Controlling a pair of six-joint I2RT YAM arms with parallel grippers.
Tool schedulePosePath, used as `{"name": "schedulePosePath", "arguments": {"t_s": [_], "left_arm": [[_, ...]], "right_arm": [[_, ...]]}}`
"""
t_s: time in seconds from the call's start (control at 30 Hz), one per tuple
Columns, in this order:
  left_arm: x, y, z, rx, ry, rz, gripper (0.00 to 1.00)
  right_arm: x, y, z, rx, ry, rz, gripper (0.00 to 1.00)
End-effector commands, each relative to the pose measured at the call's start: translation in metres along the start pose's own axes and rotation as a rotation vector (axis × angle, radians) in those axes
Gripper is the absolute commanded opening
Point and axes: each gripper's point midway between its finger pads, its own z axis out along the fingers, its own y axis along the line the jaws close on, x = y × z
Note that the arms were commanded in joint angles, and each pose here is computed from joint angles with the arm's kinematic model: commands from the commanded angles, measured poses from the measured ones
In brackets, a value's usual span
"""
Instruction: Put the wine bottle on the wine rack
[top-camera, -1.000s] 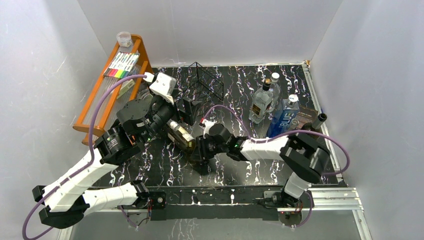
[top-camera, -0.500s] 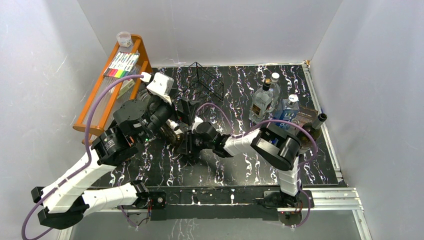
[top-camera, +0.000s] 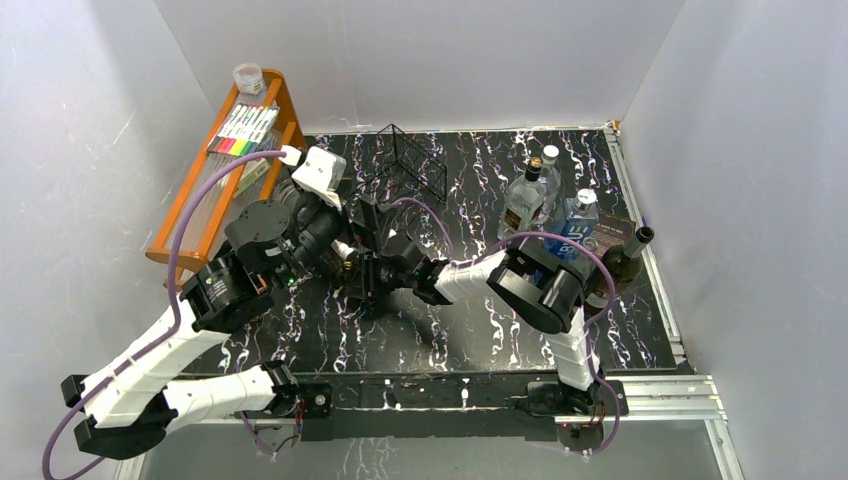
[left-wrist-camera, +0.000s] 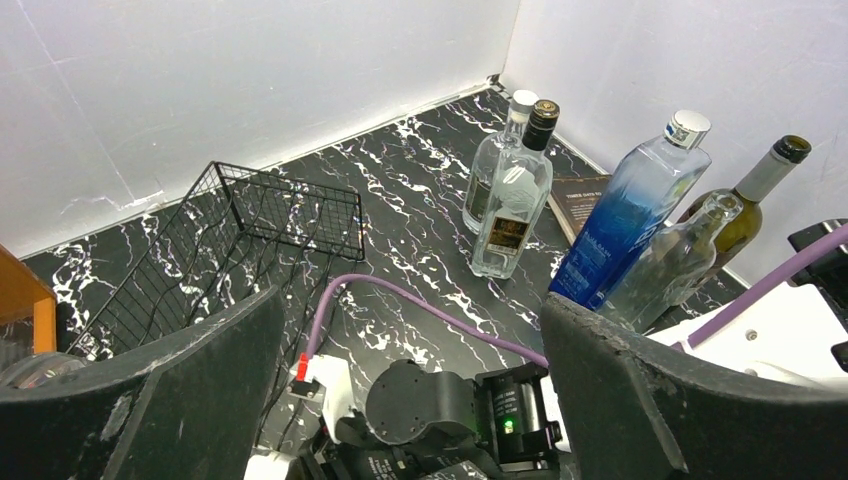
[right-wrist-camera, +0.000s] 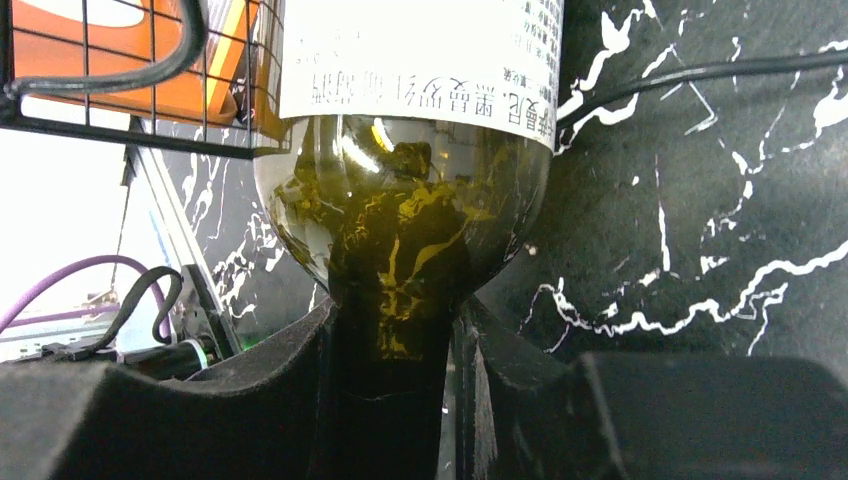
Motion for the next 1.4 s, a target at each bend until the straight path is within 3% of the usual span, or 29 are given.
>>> {"name": "schedulePosePath", "arguments": {"t_s": [0.0,0.27,0.57,0.93,1.07,1.37], "left_arm": [[-0.021,0.003,-0.011,-0.001,-0.054,-0.028,0.98],[-0.024,0.003,-0.011,0.0,-0.059,-0.029,0.98],[-0.022,0.003,-0.007,-0.003,-0.051,-0.018,0.98],[-0.019,0.003,-0.007,-0.007,-0.048,-0.01,0.98],[-0.016,0.004,-0.005,-0.012,-0.043,-0.008,0.98],[-0.013,0.004,-0.004,-0.012,-0.039,-0.007,0.98]], "right_arm": [[-0.048,0.051,0.004,-0.16,-0.13,-0.072,0.39],[-0.052,0.055,-0.007,-0.17,-0.151,-0.052,0.78],[-0.037,0.051,-0.026,-0.189,-0.135,-0.033,0.87],[-0.017,0.04,-0.05,-0.184,-0.126,0.001,0.86],[-0.013,0.036,-0.059,-0.167,-0.128,0.038,0.81],[-0.004,0.027,-0.053,-0.142,-0.101,0.057,0.43]]}}
